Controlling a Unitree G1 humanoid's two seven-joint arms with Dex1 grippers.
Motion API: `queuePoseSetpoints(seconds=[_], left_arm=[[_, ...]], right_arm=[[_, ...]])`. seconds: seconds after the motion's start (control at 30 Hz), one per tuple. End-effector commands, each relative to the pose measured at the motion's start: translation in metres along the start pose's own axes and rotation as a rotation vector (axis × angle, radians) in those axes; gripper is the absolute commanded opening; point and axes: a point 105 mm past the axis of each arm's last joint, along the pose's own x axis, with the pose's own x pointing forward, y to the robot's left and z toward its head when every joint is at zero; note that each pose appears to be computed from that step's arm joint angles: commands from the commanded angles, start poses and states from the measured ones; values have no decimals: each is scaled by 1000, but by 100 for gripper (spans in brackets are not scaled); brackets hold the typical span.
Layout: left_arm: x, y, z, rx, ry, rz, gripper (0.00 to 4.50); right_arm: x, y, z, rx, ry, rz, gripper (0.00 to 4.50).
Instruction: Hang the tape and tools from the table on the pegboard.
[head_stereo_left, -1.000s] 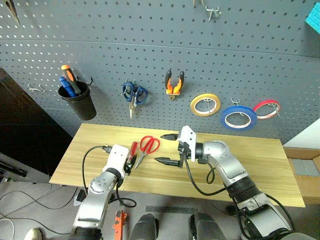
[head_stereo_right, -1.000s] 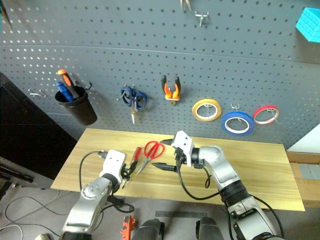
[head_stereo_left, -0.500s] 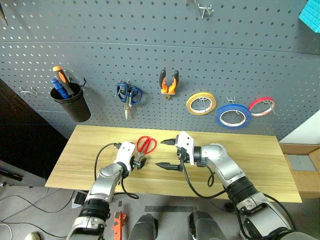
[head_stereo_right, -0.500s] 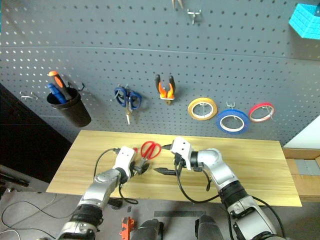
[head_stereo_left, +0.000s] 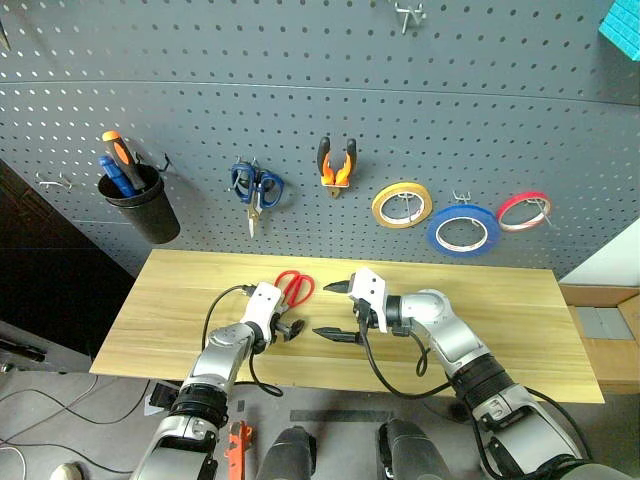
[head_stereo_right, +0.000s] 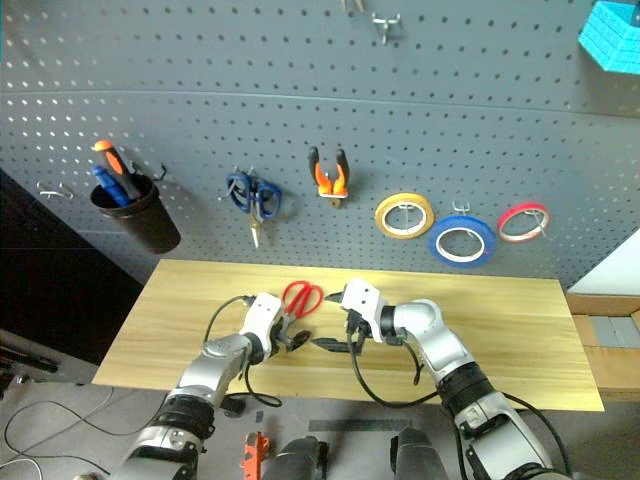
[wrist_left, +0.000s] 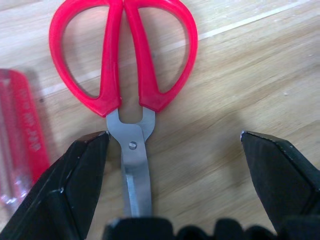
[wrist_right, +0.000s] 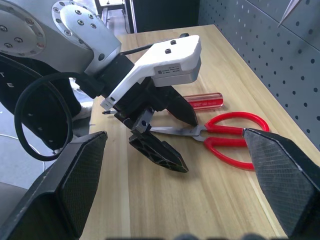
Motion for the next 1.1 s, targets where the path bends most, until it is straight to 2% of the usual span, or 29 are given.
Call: queuePoseSetpoints(seconds=[0.03, 0.43, 0.77, 0.9, 1.1], left_arm=[[2, -2, -6, 9, 21, -14, 449], [-6, 21, -18, 20, 94, 88, 449], [1, 10, -18, -1, 99, 54, 449], [2, 8, -17, -7, 102, 45, 360], [0, 11, -17, -16, 104, 50, 144]], right_arm=[[-1, -3, 7, -30, -26, -16, 450], [-1, -4, 6, -23, -26, -26, 450], [-2, -8, 6, -27, -20, -31, 450], [-4, -9, 5, -28, -16, -32, 450], [-4, -10, 5, -31, -16, -33, 450]])
